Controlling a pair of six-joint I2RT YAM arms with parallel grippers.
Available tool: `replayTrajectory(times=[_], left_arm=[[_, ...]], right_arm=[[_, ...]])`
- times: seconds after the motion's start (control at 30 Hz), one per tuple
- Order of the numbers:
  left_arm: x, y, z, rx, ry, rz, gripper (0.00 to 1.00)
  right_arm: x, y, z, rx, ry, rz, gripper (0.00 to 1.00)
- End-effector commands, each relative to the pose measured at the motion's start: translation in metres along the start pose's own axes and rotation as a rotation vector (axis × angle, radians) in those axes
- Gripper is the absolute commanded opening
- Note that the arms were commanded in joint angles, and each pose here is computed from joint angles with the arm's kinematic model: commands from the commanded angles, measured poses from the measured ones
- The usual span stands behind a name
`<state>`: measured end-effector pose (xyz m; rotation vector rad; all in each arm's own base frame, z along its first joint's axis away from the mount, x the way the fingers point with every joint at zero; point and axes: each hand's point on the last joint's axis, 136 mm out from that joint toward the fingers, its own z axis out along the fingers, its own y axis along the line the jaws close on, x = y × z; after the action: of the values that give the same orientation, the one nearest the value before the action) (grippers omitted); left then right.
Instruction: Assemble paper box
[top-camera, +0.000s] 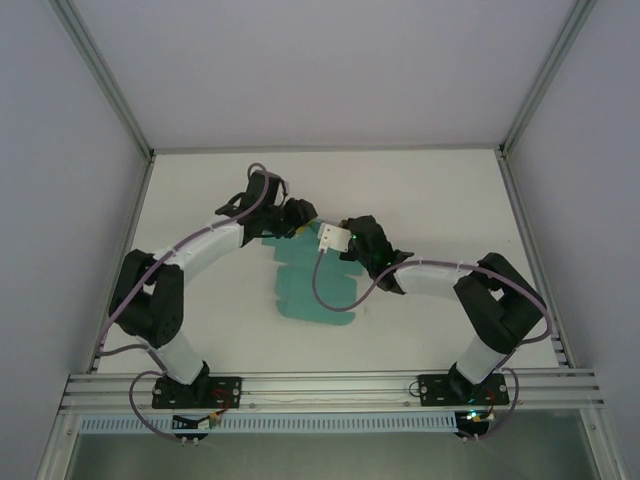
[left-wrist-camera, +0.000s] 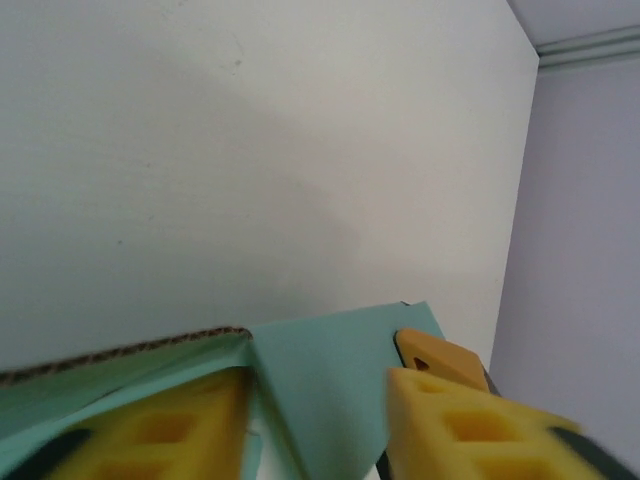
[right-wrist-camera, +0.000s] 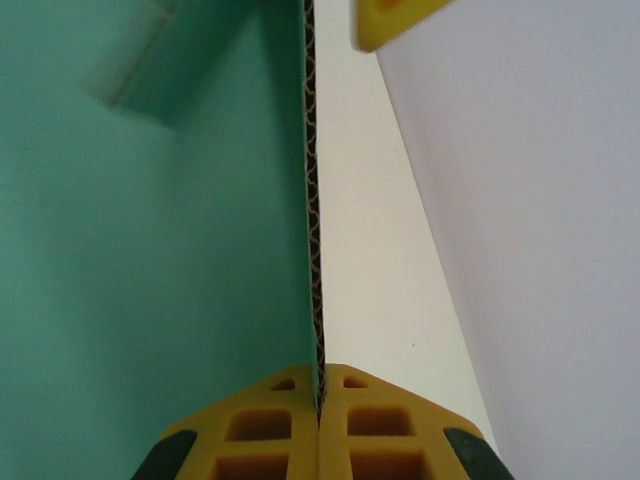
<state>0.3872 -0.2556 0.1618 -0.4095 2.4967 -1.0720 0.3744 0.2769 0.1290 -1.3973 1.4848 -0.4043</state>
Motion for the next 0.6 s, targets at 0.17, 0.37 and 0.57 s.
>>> replayTrajectory(times=[0.17,0.37,0.57], left_arm=[[0.004,0.066,-0.106,-0.355,-0.230,0.189,0.92],[0.025,0.157,-0.137,-0.544,-0.226,0.111,1.00],[0.030,0.173,-0.109,-0.511,-0.188,0.126,1.00]], right_arm=[[0.001,-0.014,-0.006,0.032,0.004,0.064,0.00],[0.003,-0.026,-0.016,0.034,0.004,0.099,0.00],[-0.001,-0.019,-0.022,-0.022,-0.034,0.146,0.00]])
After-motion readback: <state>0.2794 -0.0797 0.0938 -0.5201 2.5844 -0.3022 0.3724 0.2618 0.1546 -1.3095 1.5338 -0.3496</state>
